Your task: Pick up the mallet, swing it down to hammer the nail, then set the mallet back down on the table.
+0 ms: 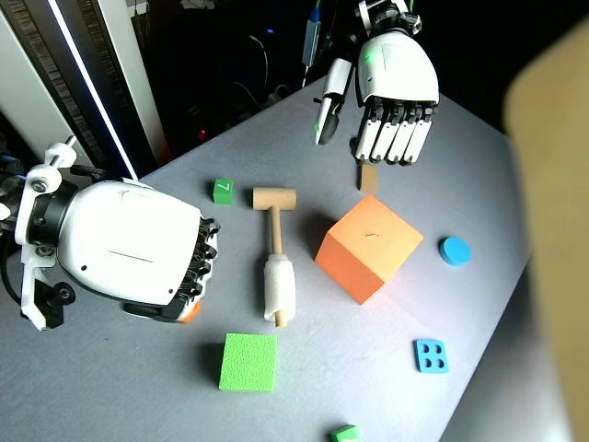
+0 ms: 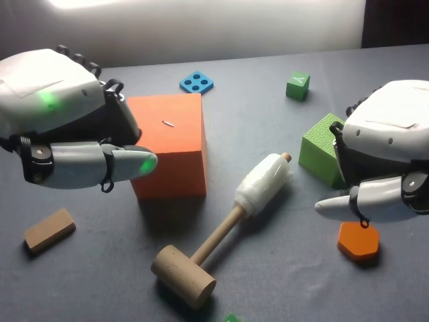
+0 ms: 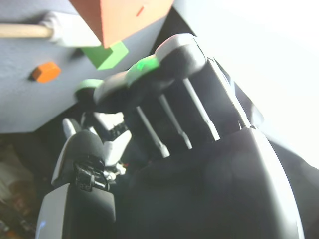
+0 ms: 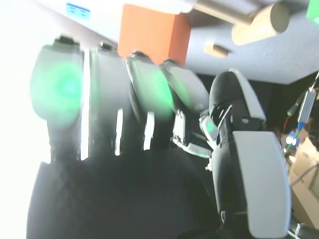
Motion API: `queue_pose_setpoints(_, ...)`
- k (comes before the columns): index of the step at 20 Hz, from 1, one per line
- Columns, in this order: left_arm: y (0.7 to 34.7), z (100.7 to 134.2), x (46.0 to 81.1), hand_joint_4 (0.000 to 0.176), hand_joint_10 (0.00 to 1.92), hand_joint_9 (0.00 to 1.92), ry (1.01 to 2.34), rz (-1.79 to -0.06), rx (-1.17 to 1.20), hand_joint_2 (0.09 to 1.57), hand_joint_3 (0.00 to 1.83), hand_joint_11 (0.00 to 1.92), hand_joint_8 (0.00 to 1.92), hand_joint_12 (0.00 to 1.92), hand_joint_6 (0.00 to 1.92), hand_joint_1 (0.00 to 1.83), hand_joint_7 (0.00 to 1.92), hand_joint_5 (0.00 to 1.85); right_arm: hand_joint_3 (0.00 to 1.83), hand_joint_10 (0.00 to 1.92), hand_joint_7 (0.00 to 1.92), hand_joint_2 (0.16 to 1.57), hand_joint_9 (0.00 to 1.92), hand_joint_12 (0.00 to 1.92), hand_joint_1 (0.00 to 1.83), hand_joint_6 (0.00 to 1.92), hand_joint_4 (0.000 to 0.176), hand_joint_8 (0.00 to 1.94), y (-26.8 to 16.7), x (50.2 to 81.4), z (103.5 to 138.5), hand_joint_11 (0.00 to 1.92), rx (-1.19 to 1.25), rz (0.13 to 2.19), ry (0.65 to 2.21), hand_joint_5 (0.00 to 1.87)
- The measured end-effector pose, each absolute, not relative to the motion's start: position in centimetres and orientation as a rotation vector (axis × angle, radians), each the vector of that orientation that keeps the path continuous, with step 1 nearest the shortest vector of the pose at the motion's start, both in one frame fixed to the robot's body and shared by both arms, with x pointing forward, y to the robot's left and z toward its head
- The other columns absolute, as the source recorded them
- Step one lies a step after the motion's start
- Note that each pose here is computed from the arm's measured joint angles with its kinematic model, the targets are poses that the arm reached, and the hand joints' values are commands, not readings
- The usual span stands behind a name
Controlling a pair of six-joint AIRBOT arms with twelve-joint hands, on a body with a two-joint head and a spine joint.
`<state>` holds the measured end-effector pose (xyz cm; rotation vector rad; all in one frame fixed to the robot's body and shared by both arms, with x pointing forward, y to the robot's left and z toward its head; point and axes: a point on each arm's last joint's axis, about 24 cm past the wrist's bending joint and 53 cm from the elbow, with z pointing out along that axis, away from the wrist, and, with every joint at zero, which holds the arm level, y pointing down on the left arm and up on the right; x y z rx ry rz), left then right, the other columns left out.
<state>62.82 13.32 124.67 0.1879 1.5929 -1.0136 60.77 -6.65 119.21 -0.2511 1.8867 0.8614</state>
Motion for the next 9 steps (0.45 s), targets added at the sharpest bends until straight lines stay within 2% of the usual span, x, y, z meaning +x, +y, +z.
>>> queue_pose_setpoints(1, 13.16, 124.67, 62.8, 0.176, 1.92, 1.53, 1.592, -1.018, 0.188, 1.33, 0.01, 1.51, 1.92, 1.92, 1.7, 0.4, 1.46, 1.29, 0.02, 1.92, 1.68, 1.28, 1.72, 1.92, 0.4, 1.92, 0.076, 1.94, -6.65, 60.77, 119.22, 1.76, -0.251, 0.861, 1.886, 1.59)
queue_pose_setpoints(2, 12.96, 124.5, 62.76, 0.176, 1.92, 1.56, 1.598, -1.021, 0.189, 1.42, 0.02, 1.54, 1.92, 1.92, 1.88, 0.59, 1.51, 1.34, 0.04, 1.92, 1.7, 1.37, 1.74, 1.92, 0.56, 1.92, 0.078, 1.94, -6.64, 60.77, 119.21, 1.79, -0.251, 0.862, 1.886, 1.58)
queue_pose_setpoints(3, 12.86, 124.42, 62.75, 0.176, 1.92, 1.58, 1.6, -1.023, 0.189, 1.44, 0.01, 1.57, 1.92, 1.92, 1.91, 0.79, 1.54, 1.41, 0.04, 1.92, 1.71, 1.41, 1.75, 1.92, 0.65, 1.92, 0.082, 1.94, -6.64, 60.76, 119.22, 1.8, -0.251, 0.862, 1.886, 1.58)
queue_pose_setpoints(4, 12.76, 124.41, 62.7, 0.176, 1.92, 1.55, 1.6, -1.025, 0.191, 1.5, 0.03, 1.54, 1.92, 1.92, 1.92, 0.89, 1.5, 1.39, 0.04, 1.92, 1.72, 1.46, 1.77, 1.92, 0.77, 1.92, 0.095, 1.94, -6.59, 60.72, 119.21, 1.82, -0.252, 0.862, 1.887, 1.57)
queue_pose_setpoints(5, 12.79, 124.42, 62.72, 0.176, 1.92, 1.51, 1.599, -1.026, 0.189, 1.5, 0.02, 1.5, 1.92, 1.92, 1.92, 0.91, 1.46, 1.41, 0.02, 1.92, 1.69, 1.46, 1.75, 1.92, 0.88, 1.92, 0.16, 1.94, -6.6, 60.72, 119.24, 1.8, -0.253, 0.861, 1.885, 1.56)
queue_pose_setpoints(6, 12.81, 124.36, 62.72, 0.176, 1.92, 1.5, 1.601, -1.028, 0.186, 1.49, 0.02, 1.47, 1.92, 1.92, 1.92, 0.92, 1.44, 1.4, 0.02, 1.92, 1.68, 1.47, 1.75, 1.92, 0.9, 1.92, 0.173, 1.94, -6.6, 60.73, 119.25, 1.79, -0.253, 0.861, 1.885, 1.55)
queue_pose_setpoints(9, 12.84, 123.92, 62.6, 0.176, 1.92, 1.46, 1.613, -1.031, 0.185, 1.48, 0.01, 1.43, 1.92, 1.92, 1.92, 0.89, 1.41, 1.38, 0.01, 1.92, 1.68, 1.47, 1.75, 1.92, 0.89, 1.92, 0.176, 1.94, -6.6, 60.74, 119.27, 1.79, -0.253, 0.86, 1.883, 1.54)
